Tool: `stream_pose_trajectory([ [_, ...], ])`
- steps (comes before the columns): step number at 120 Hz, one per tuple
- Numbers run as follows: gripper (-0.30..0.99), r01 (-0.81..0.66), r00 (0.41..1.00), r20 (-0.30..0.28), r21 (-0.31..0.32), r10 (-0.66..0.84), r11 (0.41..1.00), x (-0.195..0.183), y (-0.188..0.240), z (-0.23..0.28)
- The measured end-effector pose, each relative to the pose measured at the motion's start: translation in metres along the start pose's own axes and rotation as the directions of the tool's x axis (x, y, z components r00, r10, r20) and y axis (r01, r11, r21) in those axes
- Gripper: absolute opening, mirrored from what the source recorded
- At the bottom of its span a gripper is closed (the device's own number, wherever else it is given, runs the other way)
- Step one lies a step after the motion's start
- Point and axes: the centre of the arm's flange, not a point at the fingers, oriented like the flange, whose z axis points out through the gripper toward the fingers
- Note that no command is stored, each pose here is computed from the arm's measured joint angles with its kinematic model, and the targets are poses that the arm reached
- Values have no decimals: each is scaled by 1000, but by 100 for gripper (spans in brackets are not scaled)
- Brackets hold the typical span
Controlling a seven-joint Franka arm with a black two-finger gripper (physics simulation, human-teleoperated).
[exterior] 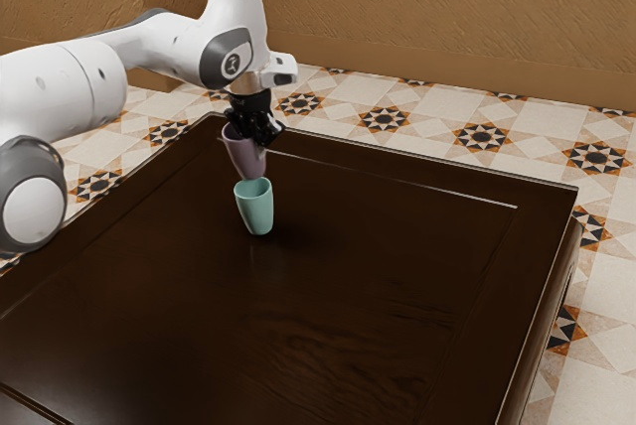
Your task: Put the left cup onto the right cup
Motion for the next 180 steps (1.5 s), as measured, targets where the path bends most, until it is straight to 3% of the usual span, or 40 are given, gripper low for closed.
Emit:
stream_pose_trajectory([
  [84,-9,36,997,74,-14,-35,999,-10,1,33],
  [180,-9,41,998,43,-3,-41,999,-3,0,32],
])
